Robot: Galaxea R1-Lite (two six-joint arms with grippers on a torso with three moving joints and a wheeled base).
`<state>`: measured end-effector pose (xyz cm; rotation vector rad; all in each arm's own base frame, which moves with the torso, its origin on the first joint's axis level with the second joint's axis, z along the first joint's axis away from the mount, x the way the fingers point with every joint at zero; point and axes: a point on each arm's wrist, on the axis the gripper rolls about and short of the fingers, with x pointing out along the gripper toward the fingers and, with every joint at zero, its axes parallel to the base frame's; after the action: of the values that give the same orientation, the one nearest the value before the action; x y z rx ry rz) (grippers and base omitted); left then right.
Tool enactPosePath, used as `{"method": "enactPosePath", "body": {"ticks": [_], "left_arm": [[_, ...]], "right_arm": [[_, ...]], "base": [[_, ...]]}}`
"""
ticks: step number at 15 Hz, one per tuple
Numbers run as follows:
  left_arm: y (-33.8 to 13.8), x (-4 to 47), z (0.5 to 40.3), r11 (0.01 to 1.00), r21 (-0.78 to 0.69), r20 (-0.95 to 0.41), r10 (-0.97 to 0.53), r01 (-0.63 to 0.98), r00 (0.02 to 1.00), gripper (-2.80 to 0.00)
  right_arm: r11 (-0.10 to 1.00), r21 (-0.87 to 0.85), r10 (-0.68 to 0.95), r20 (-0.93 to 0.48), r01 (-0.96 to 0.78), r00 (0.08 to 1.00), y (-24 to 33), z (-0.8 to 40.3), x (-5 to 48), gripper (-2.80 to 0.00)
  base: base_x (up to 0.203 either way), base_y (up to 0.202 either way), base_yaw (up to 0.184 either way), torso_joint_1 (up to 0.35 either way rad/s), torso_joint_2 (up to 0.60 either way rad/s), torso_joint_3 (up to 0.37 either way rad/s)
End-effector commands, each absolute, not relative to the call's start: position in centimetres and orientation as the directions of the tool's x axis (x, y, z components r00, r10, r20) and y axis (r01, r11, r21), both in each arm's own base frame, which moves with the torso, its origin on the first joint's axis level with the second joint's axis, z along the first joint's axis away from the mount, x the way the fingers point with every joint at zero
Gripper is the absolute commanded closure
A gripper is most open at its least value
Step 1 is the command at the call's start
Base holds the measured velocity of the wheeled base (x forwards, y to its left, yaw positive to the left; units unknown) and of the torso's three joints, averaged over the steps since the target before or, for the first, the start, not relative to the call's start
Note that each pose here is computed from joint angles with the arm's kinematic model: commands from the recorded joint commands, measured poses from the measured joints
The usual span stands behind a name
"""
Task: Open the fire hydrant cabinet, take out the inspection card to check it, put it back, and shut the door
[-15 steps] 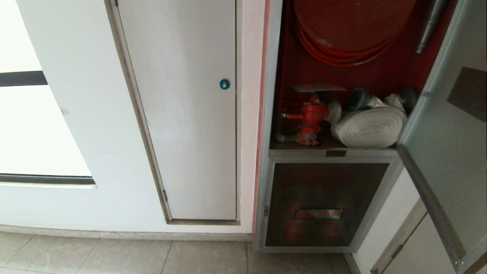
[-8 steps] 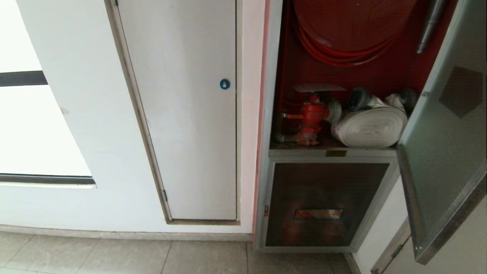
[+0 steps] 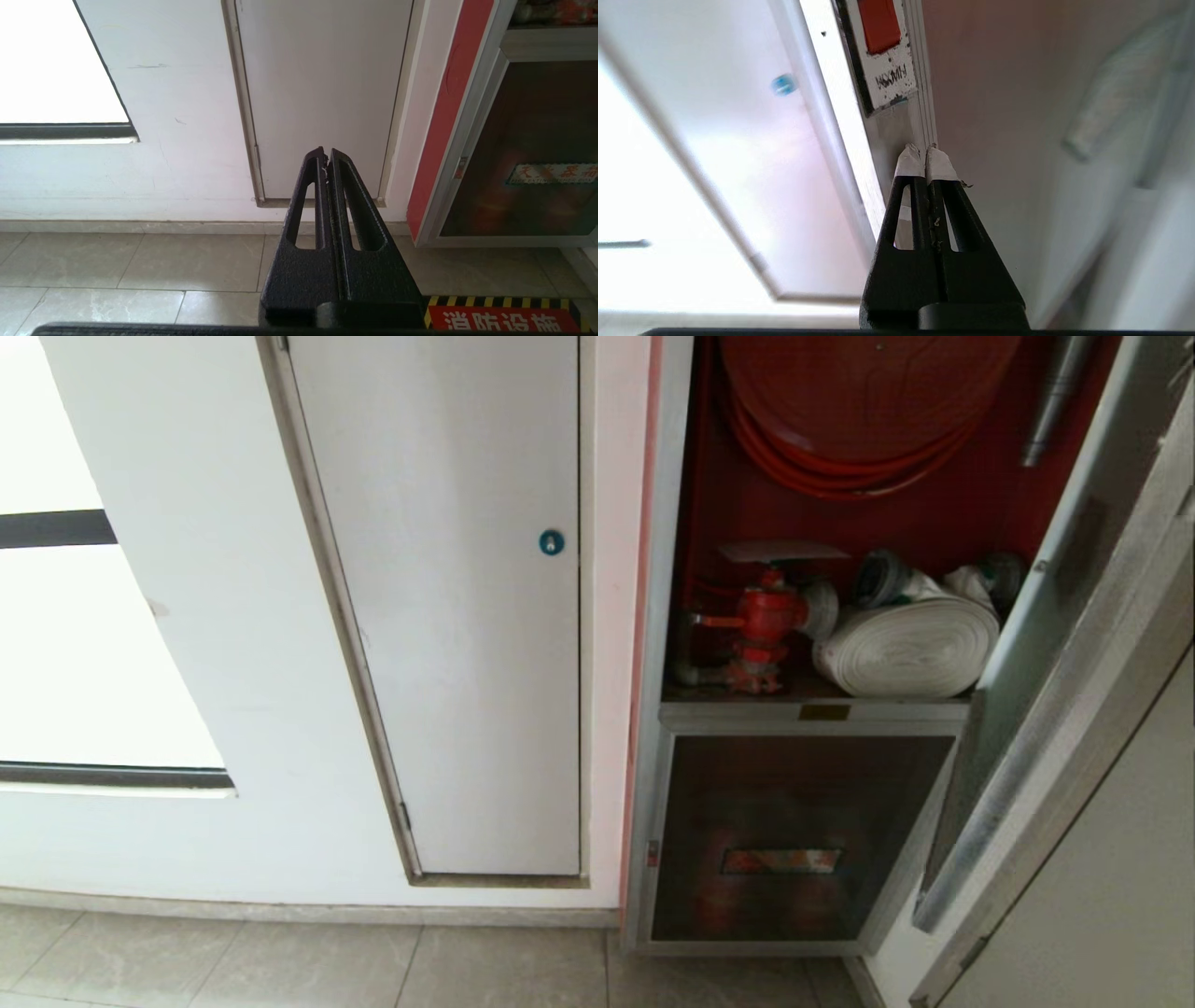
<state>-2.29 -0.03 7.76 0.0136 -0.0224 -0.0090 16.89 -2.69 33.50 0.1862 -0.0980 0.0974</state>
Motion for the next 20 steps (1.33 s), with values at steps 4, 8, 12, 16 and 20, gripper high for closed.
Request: {"method": "enactPosePath", "body": {"ticks": [4, 8, 12, 16, 20], "left_arm": [[0.0, -2.2, 7.6, 1.000, 0.014, 0.015, -0.008, 0.007, 1.000, 0.00], [0.0, -2.2, 7.6, 1.000, 0.014, 0.015, -0.009, 0.009, 1.000, 0.00], [0.0, -2.2, 7.6, 1.000, 0.014, 0.015, -0.010, 0.010, 1.000, 0.00], [0.0, -2.2, 7.6, 1.000, 0.014, 0.015, -0.009, 0.009, 1.000, 0.00], [0.0, -2.2, 7.6, 1.000, 0.014, 0.015, -0.008, 0.008, 1.000, 0.00]], "right_arm": [[0.959, 0.210, 0.188, 0.028, -0.190, 0.982, -2.3, 33.1, 24.9, 0.00], [0.916, 0.222, 0.344, -0.007, -0.334, 0.939, 0.1, 32.5, 28.8, 0.00], [0.882, 0.226, 0.427, -0.018, -0.413, 0.904, 2.2, 31.9, 32.9, 0.00], [0.872, 0.224, 0.448, -0.011, -0.435, 0.894, 3.1, 31.3, 37.3, 0.00], [0.874, 0.228, 0.446, -0.023, -0.429, 0.895, 3.3, 29.3, 41.6, 0.00]], "base": [[0.000, 0.000, 0.000, 0.000, 0.00, 0.000], [0.000, 0.000, 0.000, 0.000, 0.00, 0.000], [0.000, 0.000, 0.000, 0.000, 0.00, 0.000], [0.000, 0.000, 0.000, 0.000, 0.00, 0.000], [0.000, 0.000, 0.000, 0.000, 0.00, 0.000]]}}
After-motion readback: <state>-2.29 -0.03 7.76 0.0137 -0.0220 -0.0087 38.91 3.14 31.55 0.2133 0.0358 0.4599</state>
